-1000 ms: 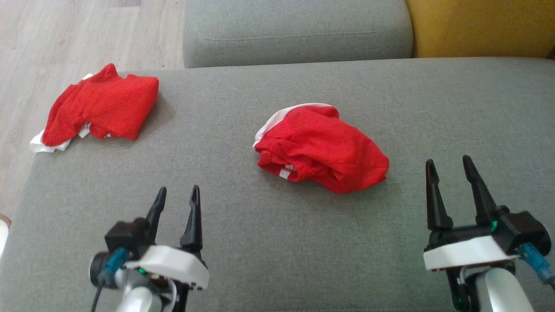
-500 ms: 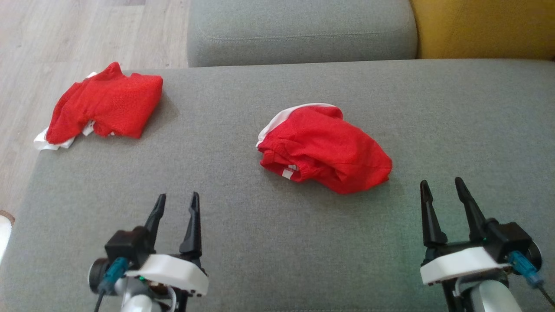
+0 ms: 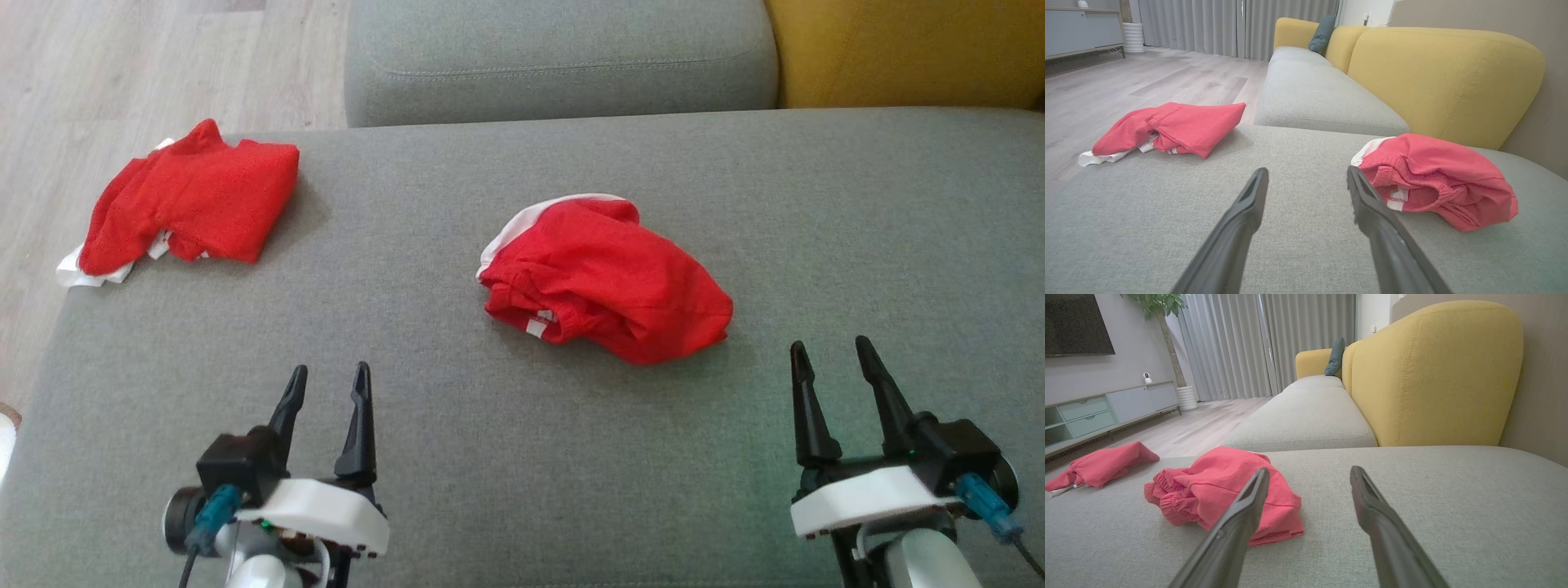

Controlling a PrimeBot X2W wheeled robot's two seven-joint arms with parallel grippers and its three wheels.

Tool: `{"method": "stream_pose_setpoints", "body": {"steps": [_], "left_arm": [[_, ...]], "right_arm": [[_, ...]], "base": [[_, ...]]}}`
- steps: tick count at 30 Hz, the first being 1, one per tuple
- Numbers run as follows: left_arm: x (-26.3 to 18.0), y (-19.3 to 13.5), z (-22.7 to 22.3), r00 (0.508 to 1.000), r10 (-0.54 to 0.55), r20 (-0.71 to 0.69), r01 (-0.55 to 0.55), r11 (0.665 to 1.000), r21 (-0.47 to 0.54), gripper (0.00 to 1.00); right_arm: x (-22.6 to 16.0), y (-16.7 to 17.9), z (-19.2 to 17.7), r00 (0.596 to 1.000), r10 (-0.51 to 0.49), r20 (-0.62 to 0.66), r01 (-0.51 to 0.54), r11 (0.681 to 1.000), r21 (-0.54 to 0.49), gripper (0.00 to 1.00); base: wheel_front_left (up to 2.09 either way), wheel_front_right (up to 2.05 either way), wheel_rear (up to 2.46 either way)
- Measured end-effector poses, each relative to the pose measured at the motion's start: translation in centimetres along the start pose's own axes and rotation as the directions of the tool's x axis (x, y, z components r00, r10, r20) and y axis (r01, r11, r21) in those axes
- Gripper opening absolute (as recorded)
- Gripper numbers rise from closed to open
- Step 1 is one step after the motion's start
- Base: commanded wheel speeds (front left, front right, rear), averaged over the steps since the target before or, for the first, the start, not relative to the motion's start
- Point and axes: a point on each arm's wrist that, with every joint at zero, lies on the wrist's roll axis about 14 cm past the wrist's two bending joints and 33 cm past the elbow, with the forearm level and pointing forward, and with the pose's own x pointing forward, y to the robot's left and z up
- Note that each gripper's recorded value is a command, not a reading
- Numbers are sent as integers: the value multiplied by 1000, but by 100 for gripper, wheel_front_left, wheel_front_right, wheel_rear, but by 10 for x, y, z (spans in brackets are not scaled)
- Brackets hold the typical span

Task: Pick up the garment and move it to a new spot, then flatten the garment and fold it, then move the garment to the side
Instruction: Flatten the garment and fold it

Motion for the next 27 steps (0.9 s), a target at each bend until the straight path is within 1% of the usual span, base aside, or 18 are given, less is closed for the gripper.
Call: {"method": "stream_pose_setpoints", "body": {"steps": [11, 15, 19, 20, 22, 24, 27], "left_arm": [[0, 4, -5, 1000, 17, -12, -17, 1000, -3, 100], [1, 4, -8, 1000, 15, -21, -15, 1000, -3, 100], [2, 6, -12, 999, 24, -33, -24, 1000, -13, 100], [2, 6, -12, 999, 24, -33, -24, 1000, -13, 100], [4, 8, -14, 999, 28, -39, -28, 999, -18, 100], [6, 9, -16, 999, 33, -43, -34, 999, -16, 100], [13, 10, -17, 998, 37, -44, -38, 999, -27, 100]], "right_arm": [[2, 1, -2, 1000, 5, -8, -5, 1000, -2, 100], [9, 2, -1, 1000, 14, -5, -14, 999, -31, 100], [35, 8, 12, 999, 44, 29, -41, 996, -77, 100], [35, 8, 12, 999, 44, 29, -41, 996, -77, 100], [54, 13, 19, 997, 69, 40, -64, 991, -114, 100], [75, 20, 20, 995, 95, 24, -91, 986, -141, 100], [110, 30, 16, 992, 122, -41, -128, 976, -174, 100]], "base": [[0, 0, 0], [0, 0, 0], [0, 0, 0], [0, 0, 0], [0, 0, 0], [0, 0, 0], [0, 0, 0]]}}
